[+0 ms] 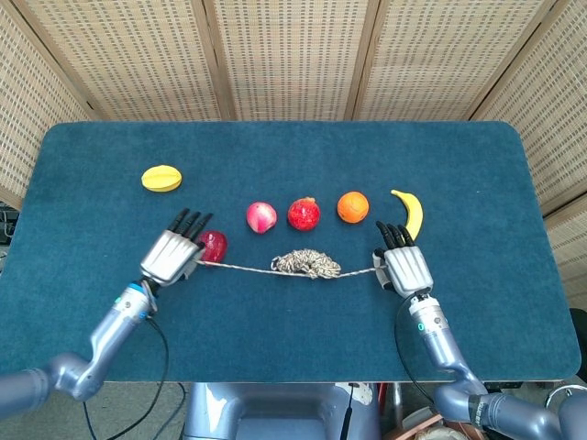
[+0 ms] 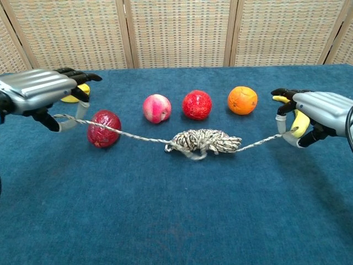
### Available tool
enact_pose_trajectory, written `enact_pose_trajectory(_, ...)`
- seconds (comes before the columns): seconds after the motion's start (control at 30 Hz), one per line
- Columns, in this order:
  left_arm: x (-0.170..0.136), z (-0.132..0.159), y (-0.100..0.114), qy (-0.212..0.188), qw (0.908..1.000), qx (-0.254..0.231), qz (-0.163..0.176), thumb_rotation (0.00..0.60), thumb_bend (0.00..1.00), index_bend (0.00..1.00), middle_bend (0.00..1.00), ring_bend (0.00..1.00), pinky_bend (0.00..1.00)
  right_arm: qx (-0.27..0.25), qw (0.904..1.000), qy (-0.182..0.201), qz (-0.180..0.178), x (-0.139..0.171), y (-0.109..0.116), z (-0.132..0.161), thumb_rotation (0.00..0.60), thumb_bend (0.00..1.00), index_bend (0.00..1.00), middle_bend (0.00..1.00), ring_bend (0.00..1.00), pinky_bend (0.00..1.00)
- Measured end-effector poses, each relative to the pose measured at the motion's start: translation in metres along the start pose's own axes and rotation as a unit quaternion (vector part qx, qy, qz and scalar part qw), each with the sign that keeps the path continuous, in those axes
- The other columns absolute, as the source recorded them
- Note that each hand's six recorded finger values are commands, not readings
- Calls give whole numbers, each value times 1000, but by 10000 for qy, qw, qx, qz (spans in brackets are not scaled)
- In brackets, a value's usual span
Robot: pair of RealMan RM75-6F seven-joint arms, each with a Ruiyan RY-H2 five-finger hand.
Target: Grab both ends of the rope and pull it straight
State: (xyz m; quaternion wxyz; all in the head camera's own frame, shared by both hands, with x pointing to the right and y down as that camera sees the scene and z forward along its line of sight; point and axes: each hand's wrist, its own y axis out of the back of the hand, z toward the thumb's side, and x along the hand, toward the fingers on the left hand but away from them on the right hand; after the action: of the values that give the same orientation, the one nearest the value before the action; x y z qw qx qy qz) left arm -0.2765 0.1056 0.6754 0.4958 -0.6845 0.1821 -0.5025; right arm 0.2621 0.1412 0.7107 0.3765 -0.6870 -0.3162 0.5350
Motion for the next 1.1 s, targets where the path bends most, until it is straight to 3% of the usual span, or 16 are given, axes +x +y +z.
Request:
enact_pose_trajectory(0.2,-13,-50,4,440,9990,78,0,600,657,827,0,0,0,164,9998,-79,-63,4,6,-10,600,434,742,0,0,0)
enact_pose_trajectory(0.4,-23,-76,2,665,9978,43,-15,600,656,827,0,0,0,365,9990,-202,-152,8,20,-24,600,434,742,0,0,0)
enact_pose_trajectory(1.1,-37,-102,-6,891,9960,47,-71,600,656,828,0,0,0,834,9937,-687,-292,21,43,-62,600,434,742,0,0,0)
